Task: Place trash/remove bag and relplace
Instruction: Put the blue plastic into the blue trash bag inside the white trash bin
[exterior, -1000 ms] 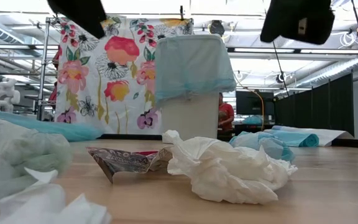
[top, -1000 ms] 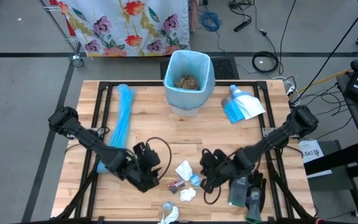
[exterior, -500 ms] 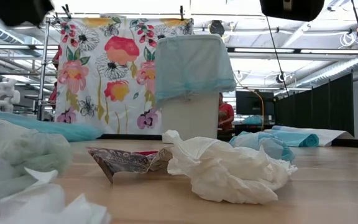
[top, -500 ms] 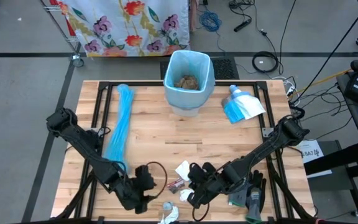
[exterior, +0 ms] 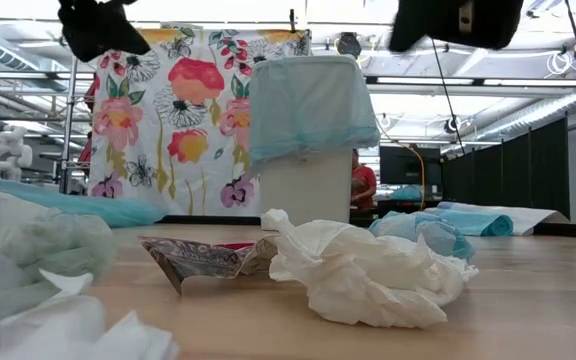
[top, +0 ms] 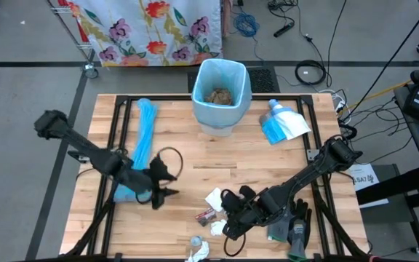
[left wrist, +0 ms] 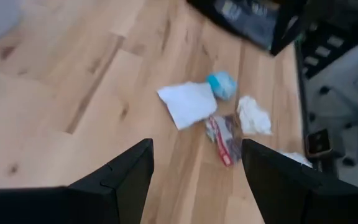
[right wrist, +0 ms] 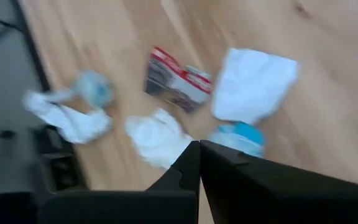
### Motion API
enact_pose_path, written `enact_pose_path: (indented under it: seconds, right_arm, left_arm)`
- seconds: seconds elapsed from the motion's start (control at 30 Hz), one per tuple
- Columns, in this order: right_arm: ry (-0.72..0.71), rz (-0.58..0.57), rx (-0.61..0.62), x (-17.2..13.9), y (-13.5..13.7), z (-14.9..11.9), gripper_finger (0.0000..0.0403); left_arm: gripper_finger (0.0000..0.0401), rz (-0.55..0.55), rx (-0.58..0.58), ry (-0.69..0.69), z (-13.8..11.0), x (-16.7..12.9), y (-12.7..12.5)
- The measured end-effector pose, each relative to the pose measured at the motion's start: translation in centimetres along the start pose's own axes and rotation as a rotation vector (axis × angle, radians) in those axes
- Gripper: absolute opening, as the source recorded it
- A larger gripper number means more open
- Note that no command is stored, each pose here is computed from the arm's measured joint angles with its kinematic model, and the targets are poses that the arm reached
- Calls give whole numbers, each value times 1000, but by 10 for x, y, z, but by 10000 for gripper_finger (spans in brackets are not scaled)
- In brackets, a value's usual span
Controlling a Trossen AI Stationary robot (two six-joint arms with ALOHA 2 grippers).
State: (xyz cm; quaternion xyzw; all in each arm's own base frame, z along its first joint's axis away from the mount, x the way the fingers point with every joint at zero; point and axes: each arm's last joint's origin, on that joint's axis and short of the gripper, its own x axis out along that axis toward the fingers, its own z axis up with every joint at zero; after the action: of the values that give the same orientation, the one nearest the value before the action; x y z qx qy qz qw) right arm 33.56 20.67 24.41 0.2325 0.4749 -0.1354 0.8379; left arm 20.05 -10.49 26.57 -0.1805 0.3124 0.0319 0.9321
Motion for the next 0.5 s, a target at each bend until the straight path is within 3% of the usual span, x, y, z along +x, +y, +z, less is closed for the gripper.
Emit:
enact_pose_path:
  seconds: [0.23,0.5]
  right_arm:
    - [53,-83,-179,2,-12,2,50]
    - [124,-97,-218,28,-16,3,148]
  left_arm:
    - [242,-112,-79,-3,10,-19,18]
    - [242,-105,-133,18,9,-16,19]
